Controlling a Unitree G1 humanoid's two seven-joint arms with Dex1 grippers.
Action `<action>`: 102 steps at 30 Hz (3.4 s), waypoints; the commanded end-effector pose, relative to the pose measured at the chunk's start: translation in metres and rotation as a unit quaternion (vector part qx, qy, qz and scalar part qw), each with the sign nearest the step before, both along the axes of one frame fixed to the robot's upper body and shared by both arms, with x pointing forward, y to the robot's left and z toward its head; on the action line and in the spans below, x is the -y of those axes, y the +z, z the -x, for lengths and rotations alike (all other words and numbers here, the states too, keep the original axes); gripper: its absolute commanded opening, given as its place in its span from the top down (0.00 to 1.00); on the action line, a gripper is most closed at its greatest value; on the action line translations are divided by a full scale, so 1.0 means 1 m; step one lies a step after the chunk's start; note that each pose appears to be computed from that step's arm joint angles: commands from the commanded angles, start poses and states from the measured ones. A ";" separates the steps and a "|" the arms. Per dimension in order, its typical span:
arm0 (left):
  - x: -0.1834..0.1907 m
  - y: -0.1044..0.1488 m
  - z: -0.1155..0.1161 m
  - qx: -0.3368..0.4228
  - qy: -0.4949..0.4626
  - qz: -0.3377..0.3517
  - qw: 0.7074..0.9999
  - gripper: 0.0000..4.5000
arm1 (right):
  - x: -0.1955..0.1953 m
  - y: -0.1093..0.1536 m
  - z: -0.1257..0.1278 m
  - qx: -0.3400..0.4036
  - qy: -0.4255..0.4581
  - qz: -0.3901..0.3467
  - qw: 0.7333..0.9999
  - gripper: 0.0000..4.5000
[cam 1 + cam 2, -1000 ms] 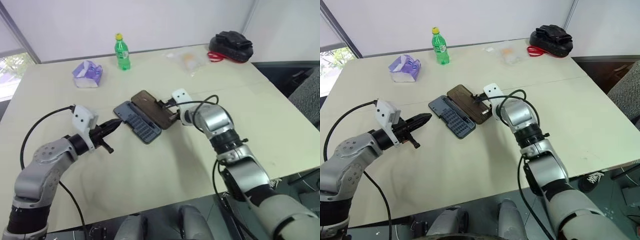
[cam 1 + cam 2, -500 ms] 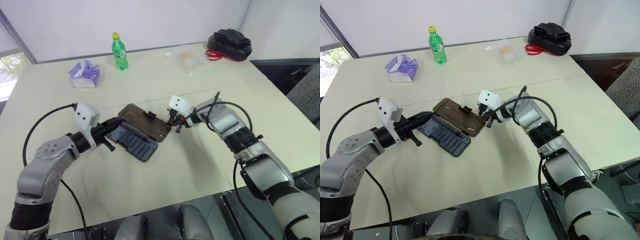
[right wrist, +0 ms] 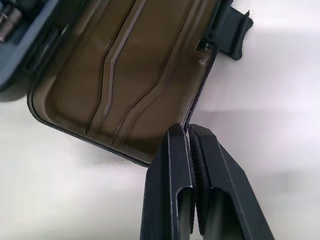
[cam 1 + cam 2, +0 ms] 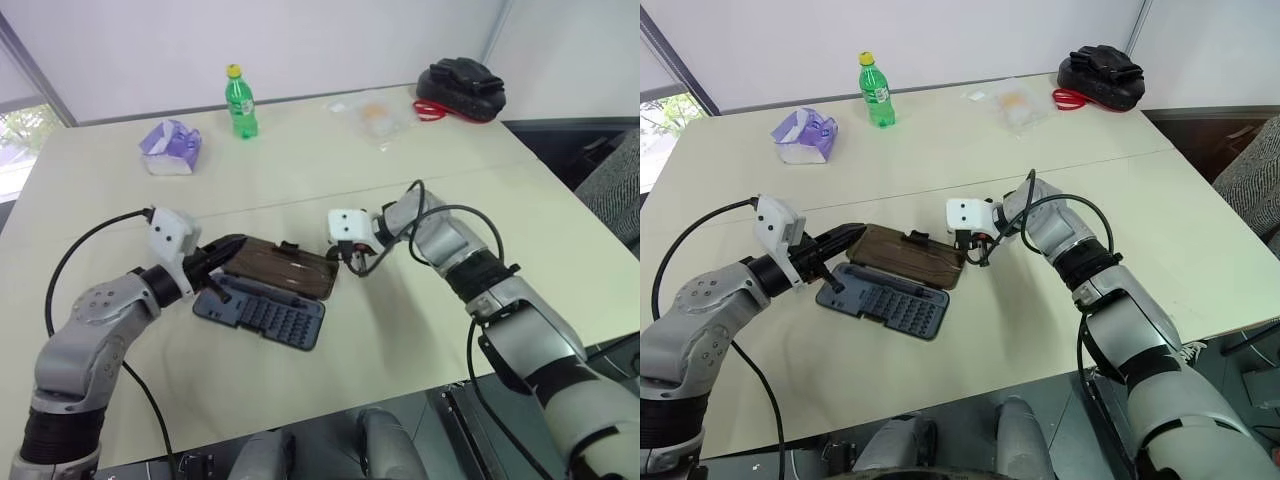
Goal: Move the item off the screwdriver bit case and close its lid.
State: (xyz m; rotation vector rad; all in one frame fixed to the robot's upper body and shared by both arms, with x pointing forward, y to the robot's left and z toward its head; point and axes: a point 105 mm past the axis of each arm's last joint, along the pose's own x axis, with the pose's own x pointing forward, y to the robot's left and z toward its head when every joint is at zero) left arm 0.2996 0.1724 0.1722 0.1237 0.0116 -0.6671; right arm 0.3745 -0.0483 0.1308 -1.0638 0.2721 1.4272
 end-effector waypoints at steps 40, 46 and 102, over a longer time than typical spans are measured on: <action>0.010 0.011 -0.003 0.027 -0.020 0.004 0.999 1.00 | -0.003 0.030 -0.005 -0.124 -0.329 -0.132 0.927 0.35; 0.008 0.011 -0.003 0.026 -0.021 0.002 0.999 1.00 | -0.007 0.021 0.004 -0.141 -0.331 -0.129 0.924 0.35; 0.006 0.010 -0.001 0.034 -0.005 0.005 0.999 1.00 | 0.012 -0.010 0.015 0.063 0.031 0.089 0.994 1.00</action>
